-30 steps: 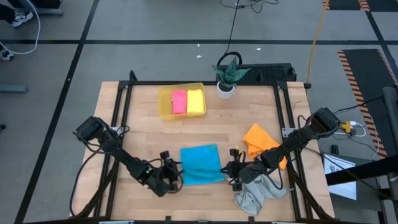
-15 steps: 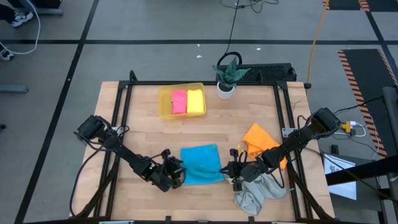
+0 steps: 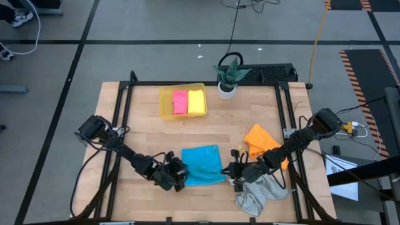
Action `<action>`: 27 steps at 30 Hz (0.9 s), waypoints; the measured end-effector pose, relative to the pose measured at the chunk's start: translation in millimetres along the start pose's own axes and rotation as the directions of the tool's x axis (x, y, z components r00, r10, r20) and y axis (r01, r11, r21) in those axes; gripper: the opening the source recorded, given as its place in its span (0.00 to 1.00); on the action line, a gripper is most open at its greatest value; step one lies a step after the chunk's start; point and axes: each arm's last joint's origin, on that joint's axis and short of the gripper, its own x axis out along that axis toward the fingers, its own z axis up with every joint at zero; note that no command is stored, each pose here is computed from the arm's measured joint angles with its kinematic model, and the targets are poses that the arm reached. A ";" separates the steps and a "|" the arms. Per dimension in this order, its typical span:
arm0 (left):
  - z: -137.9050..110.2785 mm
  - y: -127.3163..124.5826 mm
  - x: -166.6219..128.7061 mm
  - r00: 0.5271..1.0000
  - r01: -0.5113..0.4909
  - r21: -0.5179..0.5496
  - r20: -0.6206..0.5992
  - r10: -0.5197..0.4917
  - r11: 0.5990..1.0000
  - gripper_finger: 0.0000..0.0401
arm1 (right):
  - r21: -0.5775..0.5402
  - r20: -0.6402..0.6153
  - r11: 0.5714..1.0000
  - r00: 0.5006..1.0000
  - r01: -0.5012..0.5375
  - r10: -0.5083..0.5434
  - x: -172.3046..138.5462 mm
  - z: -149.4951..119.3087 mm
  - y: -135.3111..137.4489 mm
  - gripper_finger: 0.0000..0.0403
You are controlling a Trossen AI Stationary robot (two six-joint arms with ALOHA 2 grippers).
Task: Fold microfiber towels
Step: Fold the blue microfiber cloth
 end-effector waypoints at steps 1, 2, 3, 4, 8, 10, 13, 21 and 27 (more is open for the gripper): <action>1.5 -0.7 0.5 1.000 0.015 0.010 0.004 -0.015 1.000 0.41 | -0.003 0.000 1.000 1.000 0.000 0.000 0.0 0.0 0.0 0.00; 2.7 -1.2 0.9 1.000 0.027 0.025 0.007 -0.027 0.999 0.39 | -0.006 0.000 1.000 1.000 0.000 0.000 0.0 0.0 0.0 0.00; 3.5 -1.6 1.0 0.999 0.037 0.041 0.008 -0.038 0.998 0.37 | -0.010 0.000 1.000 1.000 0.000 0.000 0.0 0.0 0.0 0.00; 3.8 -2.0 1.0 0.999 0.044 0.057 0.008 -0.044 0.997 0.34 | -0.018 0.000 1.000 1.000 0.000 0.000 0.0 0.0 0.0 0.00; 6.1 -5.4 -4.7 0.997 0.067 0.104 0.017 -0.069 0.992 0.16 | -0.026 0.002 1.000 1.000 -0.009 0.009 -1.2 -0.5 2.6 0.00; 6.7 -9.3 -11.0 0.996 0.084 0.132 0.026 -0.088 0.988 0.06 | -0.027 0.004 1.000 1.000 -0.012 0.012 -1.7 -0.5 3.7 0.00; 11.4 -15.2 -24.6 0.992 0.101 0.149 0.060 -0.111 0.984 0.03 | -0.022 0.013 1.000 1.000 -0.011 0.011 -1.8 0.3 4.1 0.00; 17.1 -12.0 -53.4 0.993 -0.020 0.173 0.121 -0.001 0.985 0.01 | 0.086 0.088 0.992 0.991 0.095 -0.102 -1.2 6.4 -0.1 0.00; 12.0 -1.1 -42.7 0.989 -0.124 0.160 0.103 0.108 0.979 0.04 | 0.261 0.003 0.946 0.980 0.190 -0.197 3.6 -1.0 -15.9 0.00</action>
